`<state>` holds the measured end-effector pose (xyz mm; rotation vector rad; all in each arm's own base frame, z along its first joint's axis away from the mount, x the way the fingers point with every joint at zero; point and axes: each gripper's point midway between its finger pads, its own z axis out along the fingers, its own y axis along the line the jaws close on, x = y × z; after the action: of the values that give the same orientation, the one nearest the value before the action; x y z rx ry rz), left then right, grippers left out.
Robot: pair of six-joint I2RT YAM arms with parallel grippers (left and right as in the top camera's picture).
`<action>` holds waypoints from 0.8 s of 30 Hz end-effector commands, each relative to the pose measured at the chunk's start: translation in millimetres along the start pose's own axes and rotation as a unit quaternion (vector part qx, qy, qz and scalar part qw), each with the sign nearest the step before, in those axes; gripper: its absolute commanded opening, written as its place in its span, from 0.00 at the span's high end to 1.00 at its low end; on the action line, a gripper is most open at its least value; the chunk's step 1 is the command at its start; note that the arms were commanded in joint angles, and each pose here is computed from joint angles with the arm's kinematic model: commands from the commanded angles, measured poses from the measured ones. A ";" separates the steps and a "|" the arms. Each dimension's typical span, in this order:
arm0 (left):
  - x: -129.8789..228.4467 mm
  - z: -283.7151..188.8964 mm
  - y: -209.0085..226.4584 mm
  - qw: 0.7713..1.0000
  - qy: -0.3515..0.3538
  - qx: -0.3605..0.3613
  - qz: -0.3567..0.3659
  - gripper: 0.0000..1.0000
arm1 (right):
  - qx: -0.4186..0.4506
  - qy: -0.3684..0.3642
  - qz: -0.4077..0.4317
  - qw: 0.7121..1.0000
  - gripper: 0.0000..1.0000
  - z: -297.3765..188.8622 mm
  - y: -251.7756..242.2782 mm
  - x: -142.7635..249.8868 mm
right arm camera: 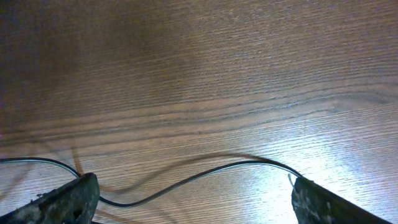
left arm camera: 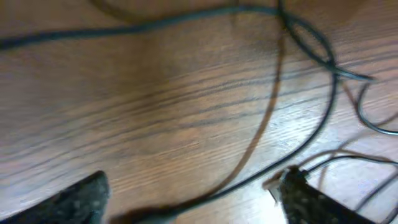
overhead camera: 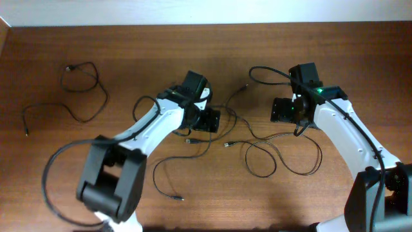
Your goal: Untangle cables
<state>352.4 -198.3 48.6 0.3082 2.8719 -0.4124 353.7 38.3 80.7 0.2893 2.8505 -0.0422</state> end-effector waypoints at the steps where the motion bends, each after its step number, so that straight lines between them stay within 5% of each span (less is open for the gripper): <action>1: -33.1 -62.2 -15.5 0.995 -0.091 0.005 0.025 0.16 | 0.008 0.002 0.007 1.000 0.02 2.4 -3.1 0.3; 6: -39.1 -104.7 -17.0 0.989 -0.142 -0.007 0.030 0.45 | 0.008 0.002 0.007 1.000 0.02 2.4 -3.1 0.3; 8: -41.5 -118.8 -21.5 0.986 -0.161 -0.001 0.033 0.85 | 0.008 0.002 0.007 1.000 0.01 2.4 -3.1 0.3; 9: -41.8 -122.2 -22.5 0.986 -0.166 -0.002 0.034 0.97 | 0.008 0.002 0.007 1.000 0.02 2.4 -3.1 0.3; 14: -30.5 -110.8 -27.1 0.990 -0.139 -0.003 0.038 1.00 | 0.008 0.002 0.007 1.000 0.02 2.4 -3.1 0.3; 16: -21.3 -96.5 -33.2 0.992 -0.113 -0.004 0.047 0.92 | 0.008 0.002 0.007 1.000 0.02 2.4 -3.1 0.2; 17: -18.7 -91.3 -35.3 0.993 -0.105 -0.005 0.050 0.78 | 0.008 0.002 0.007 1.000 0.01 2.4 -3.1 0.3; 18: -13.9 -82.7 -38.1 0.994 -0.091 -0.006 0.055 0.53 | 0.008 0.002 0.007 1.000 0.01 2.4 -3.1 0.3; 20: -4.6 -69.2 -40.9 0.996 -0.065 -0.010 0.061 0.27 | 0.008 0.002 0.007 1.000 0.02 2.4 -3.1 0.3; 24: 13.7 -38.9 -41.5 0.997 -0.011 -0.021 0.068 0.13 | 0.008 0.002 0.007 1.000 0.02 2.4 -3.1 0.3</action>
<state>325.9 -218.4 111.4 0.4558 2.7589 -0.3610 353.7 38.3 80.7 0.2899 2.8504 -0.0421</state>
